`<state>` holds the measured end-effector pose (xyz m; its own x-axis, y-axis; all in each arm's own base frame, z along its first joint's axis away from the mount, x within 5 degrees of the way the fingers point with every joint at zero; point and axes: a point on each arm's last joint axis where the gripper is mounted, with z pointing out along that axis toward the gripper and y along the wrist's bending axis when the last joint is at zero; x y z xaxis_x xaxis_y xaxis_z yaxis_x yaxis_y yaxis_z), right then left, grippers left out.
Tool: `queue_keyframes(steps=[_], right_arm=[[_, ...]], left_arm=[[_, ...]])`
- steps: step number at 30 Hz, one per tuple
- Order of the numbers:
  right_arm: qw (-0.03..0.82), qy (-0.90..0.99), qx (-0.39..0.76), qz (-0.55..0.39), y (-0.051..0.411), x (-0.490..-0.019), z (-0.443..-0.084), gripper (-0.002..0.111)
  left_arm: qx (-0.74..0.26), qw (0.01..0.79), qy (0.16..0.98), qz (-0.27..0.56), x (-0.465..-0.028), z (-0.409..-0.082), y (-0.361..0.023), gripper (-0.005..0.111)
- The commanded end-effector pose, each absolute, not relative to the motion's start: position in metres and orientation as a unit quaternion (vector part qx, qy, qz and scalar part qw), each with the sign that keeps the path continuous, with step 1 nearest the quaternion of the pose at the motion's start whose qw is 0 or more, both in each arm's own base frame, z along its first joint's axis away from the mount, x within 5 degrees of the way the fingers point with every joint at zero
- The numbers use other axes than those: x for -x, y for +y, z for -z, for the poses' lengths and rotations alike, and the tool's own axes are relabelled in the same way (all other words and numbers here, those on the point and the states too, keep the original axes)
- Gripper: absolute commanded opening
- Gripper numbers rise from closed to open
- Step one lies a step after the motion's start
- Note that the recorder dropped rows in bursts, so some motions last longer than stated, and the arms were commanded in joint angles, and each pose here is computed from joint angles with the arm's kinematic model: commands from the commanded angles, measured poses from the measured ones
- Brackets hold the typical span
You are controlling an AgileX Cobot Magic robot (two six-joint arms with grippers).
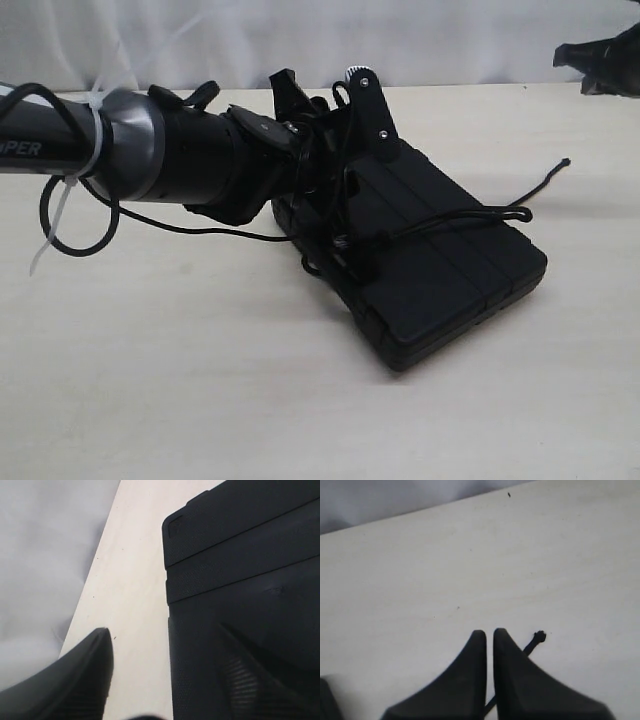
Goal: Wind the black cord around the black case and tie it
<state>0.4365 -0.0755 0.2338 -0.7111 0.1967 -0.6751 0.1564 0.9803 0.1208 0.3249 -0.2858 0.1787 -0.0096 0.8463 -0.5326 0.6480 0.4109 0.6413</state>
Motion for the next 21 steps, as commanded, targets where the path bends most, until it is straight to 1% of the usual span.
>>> queue_keyframes(steps=[1,3,4,5,7,9,10,13,16,21], right_arm=[[0.334,0.937,-0.092,-0.034,-0.075,-0.428,-0.237,0.004],[0.295,0.948,-0.109,-0.046,-0.076,-0.426,-0.222,0.008],[0.276,0.953,-0.117,-0.051,-0.078,-0.427,-0.212,0.013],[0.259,0.956,-0.126,-0.053,-0.08,-0.427,-0.202,0.018],[0.231,0.958,-0.159,-0.057,-0.089,-0.427,-0.183,0.034],[0.207,0.957,-0.197,-0.052,-0.098,-0.426,-0.166,0.047],[0.197,0.955,-0.215,-0.052,-0.103,-0.426,-0.157,0.051],[0.193,0.947,-0.247,-0.067,-0.11,-0.431,-0.134,0.048],[0.2,0.943,-0.252,-0.088,-0.108,-0.44,-0.116,0.046],[0.216,0.939,-0.237,-0.122,-0.097,-0.462,-0.107,0.046]], left_arm=[[-0.533,0.461,0.702,-0.106,-0.324,-0.179,-0.287,0.057],[-0.531,0.46,0.705,-0.102,-0.324,-0.178,-0.287,0.057],[-0.526,0.459,0.709,-0.1,-0.324,-0.178,-0.286,0.057],[-0.525,0.458,0.71,-0.099,-0.324,-0.178,-0.286,0.057],[-0.515,0.456,0.719,-0.097,-0.324,-0.178,-0.285,0.057],[-0.511,0.455,0.723,-0.094,-0.324,-0.177,-0.285,0.057],[-0.511,0.455,0.724,-0.092,-0.323,-0.177,-0.286,0.057],[-0.526,0.451,0.718,-0.058,-0.319,-0.176,-0.291,0.057],[-0.557,0.446,0.701,-0.01,-0.313,-0.174,-0.299,0.057],[-0.571,0.442,0.692,0.013,-0.309,-0.174,-0.303,0.057]])
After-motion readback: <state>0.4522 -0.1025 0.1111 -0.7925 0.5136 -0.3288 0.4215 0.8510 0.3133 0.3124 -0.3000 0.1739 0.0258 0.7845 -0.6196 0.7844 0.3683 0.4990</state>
